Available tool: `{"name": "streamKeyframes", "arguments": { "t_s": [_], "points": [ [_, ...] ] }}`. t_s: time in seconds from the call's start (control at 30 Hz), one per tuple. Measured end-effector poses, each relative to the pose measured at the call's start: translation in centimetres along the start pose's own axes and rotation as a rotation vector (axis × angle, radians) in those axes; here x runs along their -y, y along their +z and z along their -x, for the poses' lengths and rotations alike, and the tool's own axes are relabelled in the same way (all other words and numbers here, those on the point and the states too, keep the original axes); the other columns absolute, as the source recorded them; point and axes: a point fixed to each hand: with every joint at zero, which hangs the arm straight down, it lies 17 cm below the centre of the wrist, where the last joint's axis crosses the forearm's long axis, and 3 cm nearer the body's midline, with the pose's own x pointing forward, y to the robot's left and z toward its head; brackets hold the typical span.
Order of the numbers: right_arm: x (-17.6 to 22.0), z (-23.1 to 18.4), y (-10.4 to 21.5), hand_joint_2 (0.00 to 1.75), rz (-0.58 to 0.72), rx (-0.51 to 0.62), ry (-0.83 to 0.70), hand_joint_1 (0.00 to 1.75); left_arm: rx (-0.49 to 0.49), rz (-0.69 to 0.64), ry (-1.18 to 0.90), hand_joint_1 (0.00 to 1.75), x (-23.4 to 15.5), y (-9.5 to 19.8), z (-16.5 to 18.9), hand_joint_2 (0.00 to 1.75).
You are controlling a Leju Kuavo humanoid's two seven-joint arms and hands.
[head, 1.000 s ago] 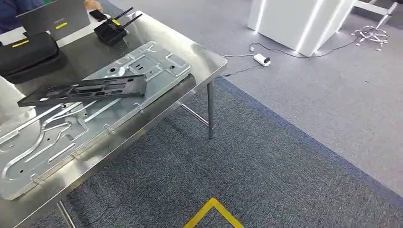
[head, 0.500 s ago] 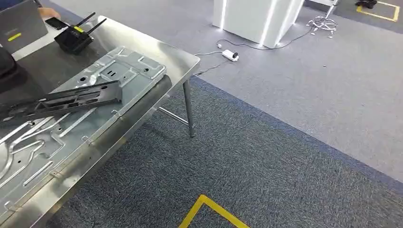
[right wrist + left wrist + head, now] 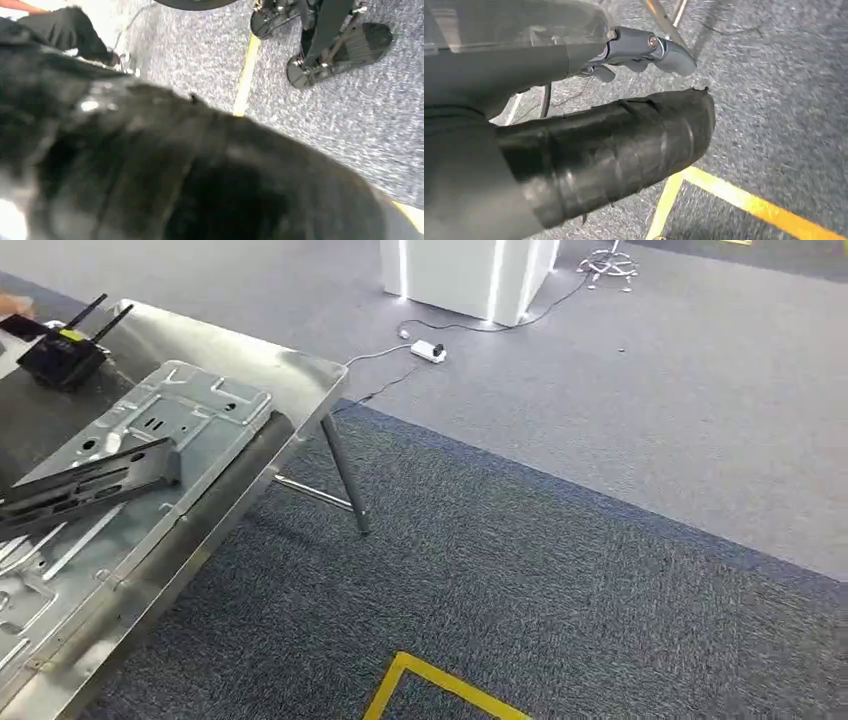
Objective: Take the parts from the cabinet and place them on the table.
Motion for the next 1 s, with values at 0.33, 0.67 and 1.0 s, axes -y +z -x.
{"name": "streamKeyframes", "arguments": {
  "t_s": [0.33,0.67,1.0],
  "points": [
    [-0.1,0.6,0.1,0.0,-0.003,-0.018,0.009,0.0,-0.006,-0.002,-0.002,0.0,-0.2,-0.1,0.1,0.0],
    [-0.3,0.1,0.0,0.0,-0.018,-0.011,0.023,0.0,0.003,0.003,-0.002,0.0,0.1,0.1,0.1,0.0],
    [-0.7,-0.1,0.1,0.0,-0.038,-0.008,0.047,0.0,0.013,-0.002,0.007,0.0,0.0,0.0,-0.4,0.0]
  ]
}}
